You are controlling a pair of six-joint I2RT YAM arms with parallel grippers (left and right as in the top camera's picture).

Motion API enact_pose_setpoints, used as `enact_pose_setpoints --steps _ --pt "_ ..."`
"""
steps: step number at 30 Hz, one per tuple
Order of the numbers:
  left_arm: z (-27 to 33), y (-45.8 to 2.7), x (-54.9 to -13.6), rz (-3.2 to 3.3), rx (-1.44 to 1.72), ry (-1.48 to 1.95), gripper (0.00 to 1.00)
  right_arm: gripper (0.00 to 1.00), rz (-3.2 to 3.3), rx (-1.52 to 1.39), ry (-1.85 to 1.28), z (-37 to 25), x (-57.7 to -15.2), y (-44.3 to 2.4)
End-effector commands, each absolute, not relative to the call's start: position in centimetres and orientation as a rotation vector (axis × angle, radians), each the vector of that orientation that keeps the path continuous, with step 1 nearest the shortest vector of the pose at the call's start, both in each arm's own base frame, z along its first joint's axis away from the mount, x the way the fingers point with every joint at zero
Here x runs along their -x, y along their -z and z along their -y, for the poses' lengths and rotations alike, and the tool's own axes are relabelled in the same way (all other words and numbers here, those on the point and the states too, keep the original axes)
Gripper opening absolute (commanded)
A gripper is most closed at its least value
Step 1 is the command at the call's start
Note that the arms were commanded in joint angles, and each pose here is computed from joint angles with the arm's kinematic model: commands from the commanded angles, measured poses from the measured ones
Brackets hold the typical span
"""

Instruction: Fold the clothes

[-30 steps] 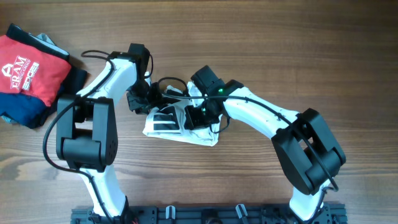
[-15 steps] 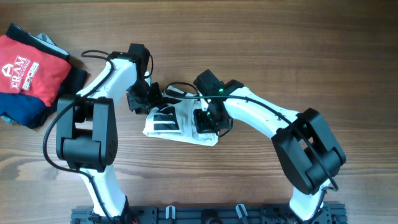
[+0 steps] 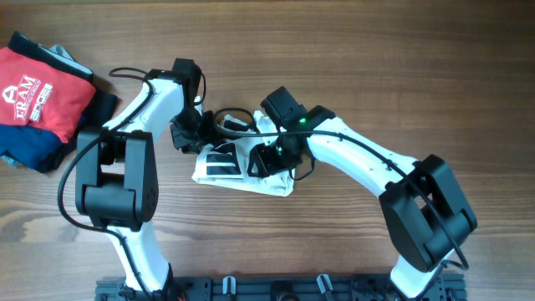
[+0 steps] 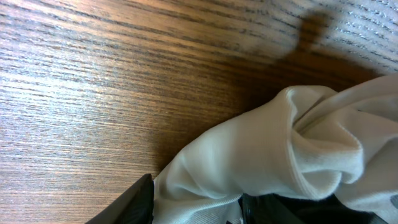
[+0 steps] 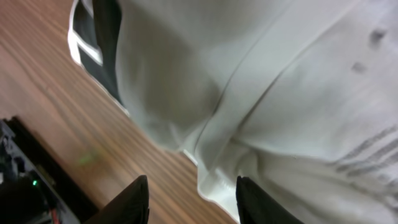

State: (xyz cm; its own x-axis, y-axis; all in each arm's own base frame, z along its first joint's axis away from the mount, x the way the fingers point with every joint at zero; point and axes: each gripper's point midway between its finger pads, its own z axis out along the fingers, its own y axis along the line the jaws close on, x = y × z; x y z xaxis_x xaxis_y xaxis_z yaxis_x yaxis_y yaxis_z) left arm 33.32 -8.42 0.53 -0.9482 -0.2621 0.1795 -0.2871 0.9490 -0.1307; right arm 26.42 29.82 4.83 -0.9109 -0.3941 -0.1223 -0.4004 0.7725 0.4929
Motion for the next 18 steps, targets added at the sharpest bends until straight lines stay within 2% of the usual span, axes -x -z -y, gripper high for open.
enact_pose_setpoints --steps 1,4,9,11,15,18 --pt "8.4 0.2 -32.7 2.925 -0.396 -0.211 0.45 0.42 -2.962 0.617 -0.849 -30.5 -26.9 -3.4" --pt "8.4 0.2 -32.7 2.926 -0.396 -0.212 0.45 0.4 -2.944 0.604 -0.921 -31.4 -27.1 -3.4" --pt "8.4 0.2 -32.7 2.925 -0.396 -0.211 0.45 0.39 -2.979 0.547 -0.864 -31.0 -27.4 -2.4" --pt "8.4 0.2 -32.7 2.925 -0.396 -0.211 0.45 0.33 -2.998 0.521 -0.868 -31.0 -27.3 -1.9" --pt "8.4 0.2 -32.7 2.925 -0.397 -0.212 0.45 0.3 -2.96 0.562 -1.049 -32.7 -26.8 -2.7" --pt "8.4 0.2 -32.6 2.925 -0.396 -0.211 0.45 0.18 -2.949 0.567 -1.076 -33.0 -26.8 -2.9"
